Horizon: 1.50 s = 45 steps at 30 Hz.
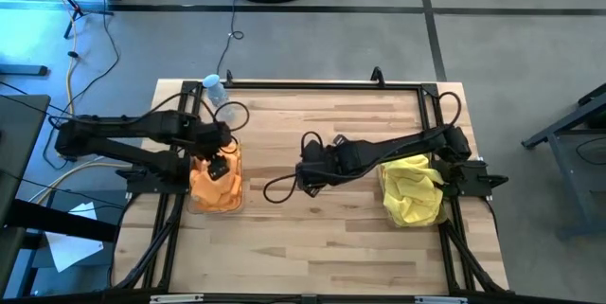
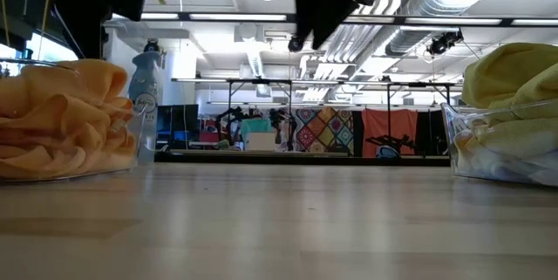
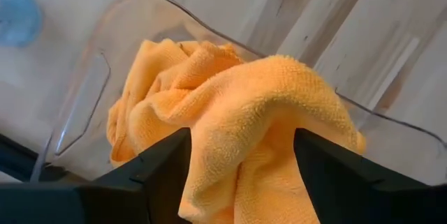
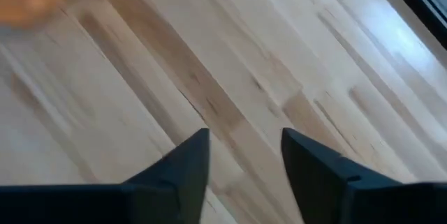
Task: Sort microfiber towel by color & place in baskets
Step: Return to Home Position
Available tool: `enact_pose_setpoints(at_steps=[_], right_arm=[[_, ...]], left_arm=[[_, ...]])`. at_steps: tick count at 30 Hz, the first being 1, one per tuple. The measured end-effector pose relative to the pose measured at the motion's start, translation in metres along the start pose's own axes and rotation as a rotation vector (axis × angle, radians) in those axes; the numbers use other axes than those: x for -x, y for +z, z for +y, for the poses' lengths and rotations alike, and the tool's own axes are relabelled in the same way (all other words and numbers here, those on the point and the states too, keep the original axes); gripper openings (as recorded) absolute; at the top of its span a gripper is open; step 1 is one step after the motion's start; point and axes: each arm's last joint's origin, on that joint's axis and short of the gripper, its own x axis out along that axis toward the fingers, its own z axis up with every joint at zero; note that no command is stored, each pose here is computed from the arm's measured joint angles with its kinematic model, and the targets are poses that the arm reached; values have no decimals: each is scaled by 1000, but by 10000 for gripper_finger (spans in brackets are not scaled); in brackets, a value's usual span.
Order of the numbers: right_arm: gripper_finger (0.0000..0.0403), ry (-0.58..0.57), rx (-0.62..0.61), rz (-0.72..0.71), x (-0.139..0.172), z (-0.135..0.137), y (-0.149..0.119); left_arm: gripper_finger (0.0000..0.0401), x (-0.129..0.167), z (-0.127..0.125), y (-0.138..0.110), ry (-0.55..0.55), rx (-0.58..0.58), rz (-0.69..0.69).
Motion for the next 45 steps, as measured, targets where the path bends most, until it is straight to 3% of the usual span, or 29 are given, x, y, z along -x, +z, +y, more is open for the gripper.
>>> enact_pose_setpoints(at_steps=[4,7,11,13,18,24,35,40,43,45], right_arm=[[83,-48,97,67,-5,6,-13],[14,-50,170,84,-4,9,-18],[19,-78,228,95,-1,7,-21],[7,-86,269,110,1,5,-23],[2,-78,325,146,-14,3,-36],[1,94,297,147,-36,-17,-73],[0,305,180,-249,23,-119,-120],[0,390,93,-392,28,-163,-152],[0,437,63,-481,27,-179,-167],[0,457,48,-529,25,-188,-175]], left_arm=[[210,3,0,-2,14,-5,-28],[149,3,-3,-4,41,13,-50],[35,5,-8,-6,28,7,-69],[12,6,-12,-5,-6,6,-111],[3,16,-23,-4,-84,-27,-259],[1,26,-36,-6,-122,-122,-417],[0,20,-48,-3,-214,-198,-595],[0,18,-50,-3,-258,-288,-703],[0,16,-49,-5,-243,-386,-680],[0,16,-49,-5,-253,-380,-688]])
